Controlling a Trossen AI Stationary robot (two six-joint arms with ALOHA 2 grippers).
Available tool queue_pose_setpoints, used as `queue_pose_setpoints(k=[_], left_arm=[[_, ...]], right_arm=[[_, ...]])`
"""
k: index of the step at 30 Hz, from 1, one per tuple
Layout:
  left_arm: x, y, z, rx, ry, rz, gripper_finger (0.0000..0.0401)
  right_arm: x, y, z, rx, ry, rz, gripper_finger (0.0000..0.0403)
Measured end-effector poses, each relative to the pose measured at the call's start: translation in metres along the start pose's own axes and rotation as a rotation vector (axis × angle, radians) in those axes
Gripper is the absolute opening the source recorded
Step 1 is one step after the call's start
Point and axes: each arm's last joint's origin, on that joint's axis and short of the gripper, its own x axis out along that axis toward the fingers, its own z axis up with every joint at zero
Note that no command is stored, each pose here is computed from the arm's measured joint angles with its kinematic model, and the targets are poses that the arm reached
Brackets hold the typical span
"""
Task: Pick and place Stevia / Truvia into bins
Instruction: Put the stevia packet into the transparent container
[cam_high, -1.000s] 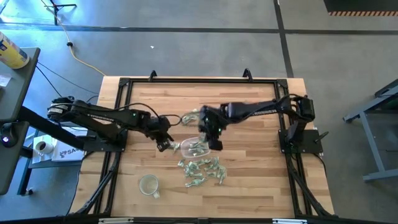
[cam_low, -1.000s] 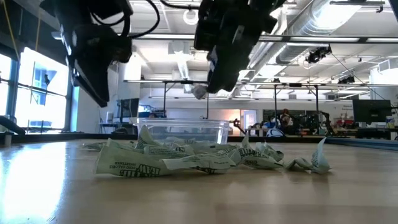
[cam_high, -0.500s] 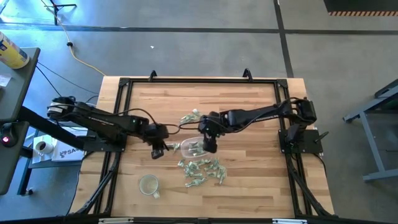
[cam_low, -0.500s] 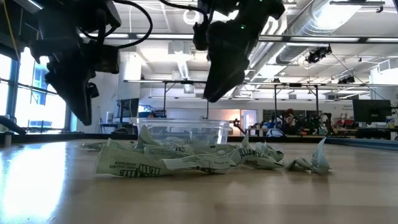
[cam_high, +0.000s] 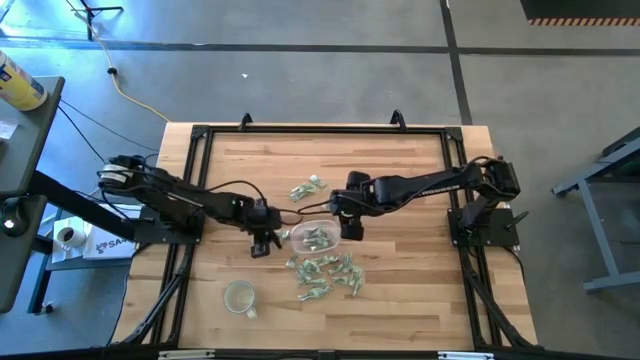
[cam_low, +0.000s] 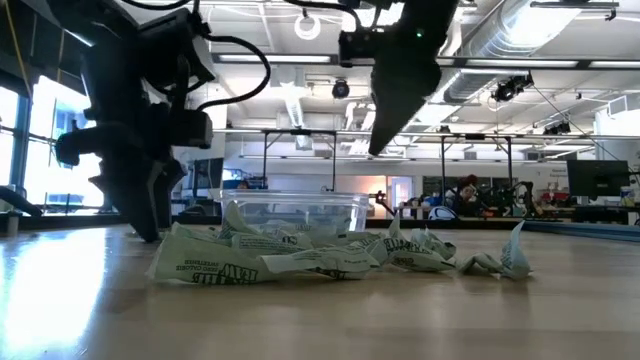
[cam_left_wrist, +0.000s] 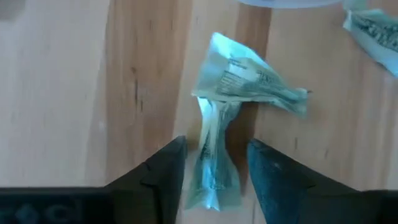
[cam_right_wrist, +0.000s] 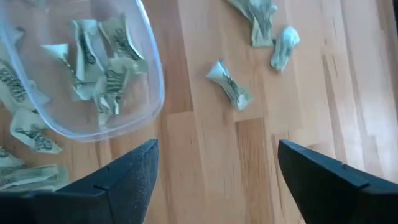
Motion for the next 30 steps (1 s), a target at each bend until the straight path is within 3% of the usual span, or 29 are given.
queue_pose_setpoints(k=[9,15,19,25,30], left_arm=[[-0.005,0.000,0.002,-0.065,0.020,0.001,0.0022],[-0.017,-0.002,0.013,-0.080,0.048,0.005,0.0054],[-0.027,-0.004,0.024,-0.066,0.040,0.009,0.0021],[-0.039,-0.007,0.041,-0.064,-0.012,0.007,0.0035],[-0.050,-0.010,0.055,-0.067,-0.057,0.002,0.0021]], right_arm=[[0.000,-0.002,-0.005,-0.091,0.052,-0.013,0.0271],[0.000,-0.002,-0.006,-0.096,0.060,-0.006,0.0243],[0.000,-0.002,-0.006,-0.093,0.060,-0.006,0.0238],[0.000,-0.001,-0.006,-0.089,0.057,-0.005,0.0239],[0.000,-0.001,-0.005,-0.089,0.056,-0.005,0.0235]])
